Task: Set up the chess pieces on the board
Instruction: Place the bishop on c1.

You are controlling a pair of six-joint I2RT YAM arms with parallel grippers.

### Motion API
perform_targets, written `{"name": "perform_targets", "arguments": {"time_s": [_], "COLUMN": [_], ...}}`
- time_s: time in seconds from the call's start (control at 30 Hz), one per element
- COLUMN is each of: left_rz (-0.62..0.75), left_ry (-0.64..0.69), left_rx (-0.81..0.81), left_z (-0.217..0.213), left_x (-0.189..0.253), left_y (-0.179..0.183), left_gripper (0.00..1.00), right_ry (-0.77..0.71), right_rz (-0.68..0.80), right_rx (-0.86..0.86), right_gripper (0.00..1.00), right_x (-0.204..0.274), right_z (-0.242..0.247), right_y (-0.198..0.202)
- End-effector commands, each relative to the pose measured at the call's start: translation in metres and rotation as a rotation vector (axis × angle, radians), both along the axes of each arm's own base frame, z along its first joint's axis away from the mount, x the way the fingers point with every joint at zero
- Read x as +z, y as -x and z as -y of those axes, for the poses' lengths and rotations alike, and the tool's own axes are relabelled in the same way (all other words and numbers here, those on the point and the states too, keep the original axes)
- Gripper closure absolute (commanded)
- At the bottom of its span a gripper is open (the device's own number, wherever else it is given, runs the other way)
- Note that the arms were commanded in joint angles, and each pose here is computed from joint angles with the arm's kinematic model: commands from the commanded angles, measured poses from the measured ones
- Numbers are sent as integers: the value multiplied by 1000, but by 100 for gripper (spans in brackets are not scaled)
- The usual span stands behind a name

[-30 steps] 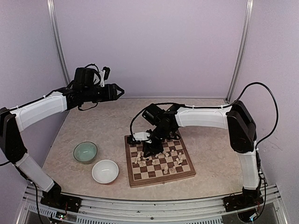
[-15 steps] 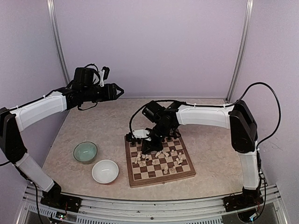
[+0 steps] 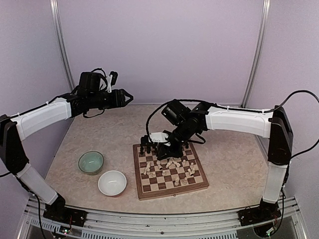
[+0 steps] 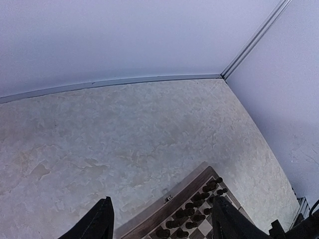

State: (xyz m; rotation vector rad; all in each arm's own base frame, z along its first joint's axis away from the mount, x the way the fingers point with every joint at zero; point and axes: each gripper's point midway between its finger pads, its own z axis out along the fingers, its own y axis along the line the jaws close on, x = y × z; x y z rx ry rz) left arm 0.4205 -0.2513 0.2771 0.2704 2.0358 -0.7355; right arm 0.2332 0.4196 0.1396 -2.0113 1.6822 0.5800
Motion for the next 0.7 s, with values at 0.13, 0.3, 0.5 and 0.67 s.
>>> {"name": "perform_targets", "arguments": {"time_s": [0.13,0.3,0.5,0.67], "left_rz": [31,29,31,34], "left_ry": [15,13,13,13], "left_rx": [-11,-12,-12,-15], "left_z": [6,7,7,7], "left_x": [14,13,14,15], "left_y": [-2,-2,-1,-1], "left_gripper": [32,32,31,29], "right_ry": [16,79,92,91], "right_rz": [-24,7,-4,-13], "right_rx": [105,170,197,195], "right_gripper": [95,95,95,94], "right_x": [-12,-32,-40,-44], "right_z": [12,15,14,11], "right_y": [44,69,80,80]}}
